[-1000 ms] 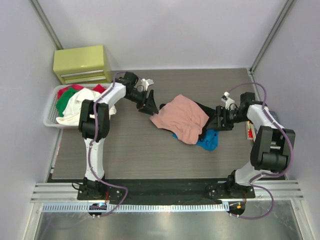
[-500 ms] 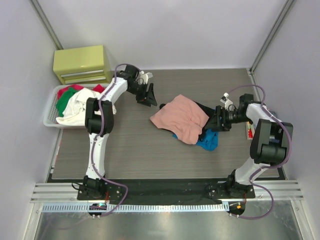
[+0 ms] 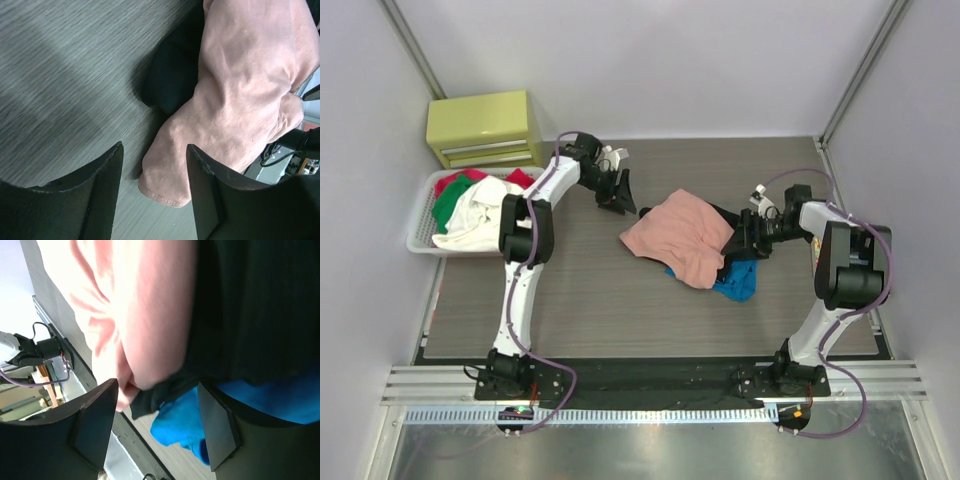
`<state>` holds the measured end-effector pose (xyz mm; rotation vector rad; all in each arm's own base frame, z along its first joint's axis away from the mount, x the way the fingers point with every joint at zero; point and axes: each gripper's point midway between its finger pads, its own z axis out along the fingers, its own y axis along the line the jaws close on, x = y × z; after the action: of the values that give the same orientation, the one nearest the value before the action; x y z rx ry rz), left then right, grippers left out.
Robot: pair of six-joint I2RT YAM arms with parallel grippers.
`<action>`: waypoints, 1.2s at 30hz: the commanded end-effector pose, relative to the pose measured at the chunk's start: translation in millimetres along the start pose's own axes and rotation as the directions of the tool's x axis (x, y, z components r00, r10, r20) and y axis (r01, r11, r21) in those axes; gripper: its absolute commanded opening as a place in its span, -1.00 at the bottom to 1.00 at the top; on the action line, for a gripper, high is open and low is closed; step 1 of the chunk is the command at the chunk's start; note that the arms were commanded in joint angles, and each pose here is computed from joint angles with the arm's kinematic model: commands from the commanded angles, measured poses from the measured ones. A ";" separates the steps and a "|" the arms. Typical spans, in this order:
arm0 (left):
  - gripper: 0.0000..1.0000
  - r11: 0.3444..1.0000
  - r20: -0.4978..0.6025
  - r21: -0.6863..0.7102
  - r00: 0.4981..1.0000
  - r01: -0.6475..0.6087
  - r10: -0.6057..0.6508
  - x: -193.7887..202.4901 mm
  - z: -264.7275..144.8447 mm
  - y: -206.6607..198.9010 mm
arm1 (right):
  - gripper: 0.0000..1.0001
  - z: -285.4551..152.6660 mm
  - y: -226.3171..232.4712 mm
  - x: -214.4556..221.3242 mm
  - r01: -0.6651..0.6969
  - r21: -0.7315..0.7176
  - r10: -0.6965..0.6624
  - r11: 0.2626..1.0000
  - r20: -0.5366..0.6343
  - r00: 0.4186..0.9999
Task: Fold and stack the t-shirts
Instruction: Smooth out wrinkles on the folded tshirt
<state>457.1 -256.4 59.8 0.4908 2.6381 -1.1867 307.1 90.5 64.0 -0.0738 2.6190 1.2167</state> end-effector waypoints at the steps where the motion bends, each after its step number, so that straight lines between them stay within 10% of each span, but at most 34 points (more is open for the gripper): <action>1: 0.03 0.998 0.018 0.050 0.999 -0.049 0.048 -7.9 -3.9 -21.7 | 0.41 3.1 2.7 -22.2 0.042 0.012 -0.043 0.999 0.038 0.998; 13: -0.13 0.996 -0.011 0.073 0.998 -0.053 0.054 0.6 7.8 -33.7 | 0.18 16.1 1.6 -21.0 0.058 0.022 -0.058 0.998 0.019 0.998; 24: 0.99 0.991 -0.101 0.133 0.995 -0.004 0.018 26.4 34.4 -40.8 | 0.27 14.5 5.5 -21.1 0.084 0.020 -0.084 0.996 0.035 0.996; 36: 1.00 0.903 -0.160 0.395 0.981 0.168 -0.113 34.2 37.5 -83.8 | 0.26 12.7 5.7 -23.4 0.094 0.038 -0.096 0.995 0.050 0.994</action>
<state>398.1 -316.4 62.4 0.4906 2.6419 -1.6752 320.5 101.3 51.5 -0.1039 2.6320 1.1674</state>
